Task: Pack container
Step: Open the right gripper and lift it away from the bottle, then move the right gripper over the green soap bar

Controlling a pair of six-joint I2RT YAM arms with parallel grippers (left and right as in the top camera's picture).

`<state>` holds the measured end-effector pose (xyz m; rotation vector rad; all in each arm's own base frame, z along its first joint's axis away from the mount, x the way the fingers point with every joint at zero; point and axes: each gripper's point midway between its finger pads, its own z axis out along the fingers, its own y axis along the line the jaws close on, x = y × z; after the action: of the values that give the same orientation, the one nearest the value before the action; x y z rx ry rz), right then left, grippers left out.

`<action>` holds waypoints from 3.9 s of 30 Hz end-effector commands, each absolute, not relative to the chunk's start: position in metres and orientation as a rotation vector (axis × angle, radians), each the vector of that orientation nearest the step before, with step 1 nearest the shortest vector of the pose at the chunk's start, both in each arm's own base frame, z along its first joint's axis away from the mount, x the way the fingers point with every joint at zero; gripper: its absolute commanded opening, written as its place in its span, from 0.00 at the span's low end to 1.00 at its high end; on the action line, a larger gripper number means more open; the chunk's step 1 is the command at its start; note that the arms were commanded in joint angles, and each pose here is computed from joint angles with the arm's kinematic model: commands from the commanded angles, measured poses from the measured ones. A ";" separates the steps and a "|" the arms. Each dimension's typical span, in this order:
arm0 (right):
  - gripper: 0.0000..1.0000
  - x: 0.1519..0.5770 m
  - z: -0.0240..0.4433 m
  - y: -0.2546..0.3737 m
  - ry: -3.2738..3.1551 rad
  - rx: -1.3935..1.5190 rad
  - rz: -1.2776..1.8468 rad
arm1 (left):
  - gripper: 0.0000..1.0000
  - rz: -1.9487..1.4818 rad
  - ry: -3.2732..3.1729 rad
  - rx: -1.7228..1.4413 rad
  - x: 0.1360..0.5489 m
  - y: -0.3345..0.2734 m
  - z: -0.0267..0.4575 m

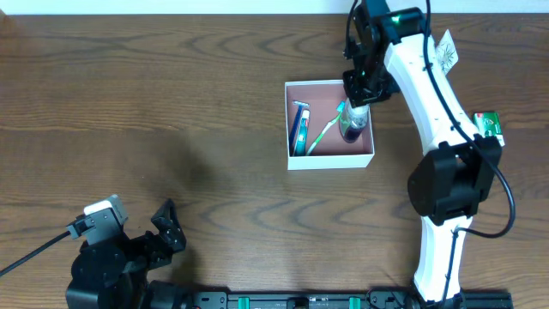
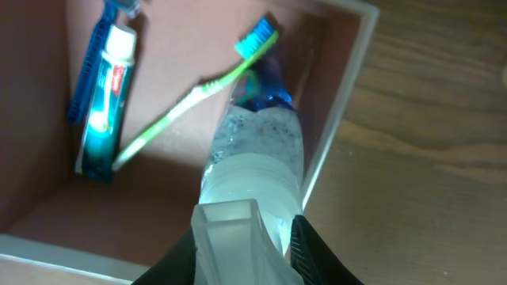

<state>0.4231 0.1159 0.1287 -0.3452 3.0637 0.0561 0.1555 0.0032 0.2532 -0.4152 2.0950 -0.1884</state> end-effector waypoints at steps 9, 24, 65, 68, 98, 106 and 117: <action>0.13 0.441 0.127 0.125 2.992 -0.363 0.058 | 0.98 -0.164 2.088 -0.418 0.155 0.007 0.254; 0.17 0.449 0.128 0.124 2.958 -0.358 0.036 | 0.98 -0.164 2.088 -0.418 0.155 0.007 0.254; 0.77 0.471 0.169 0.124 2.823 -0.322 0.075 | 0.98 -0.164 2.088 -0.418 0.155 0.007 0.254; 0.81 0.471 0.199 0.129 2.766 -0.322 0.125 | 0.98 -0.164 2.088 -0.418 0.155 0.007 0.254; 0.99 0.370 0.208 -0.147 2.967 0.354 -0.157 | 0.98 -0.164 2.088 -0.418 0.155 0.007 0.254; 0.99 0.392 0.155 -0.172 2.898 0.101 -0.031 | 0.98 -0.164 2.088 -0.418 0.155 0.007 0.254; 0.99 0.386 0.089 -0.185 2.918 -0.017 -0.080 | 0.98 -0.164 2.088 -0.418 0.155 0.007 0.254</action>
<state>0.3897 -0.1849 0.1014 0.0512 2.9028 -0.0794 0.1554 0.0033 0.2530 -0.4153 2.0961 -0.1879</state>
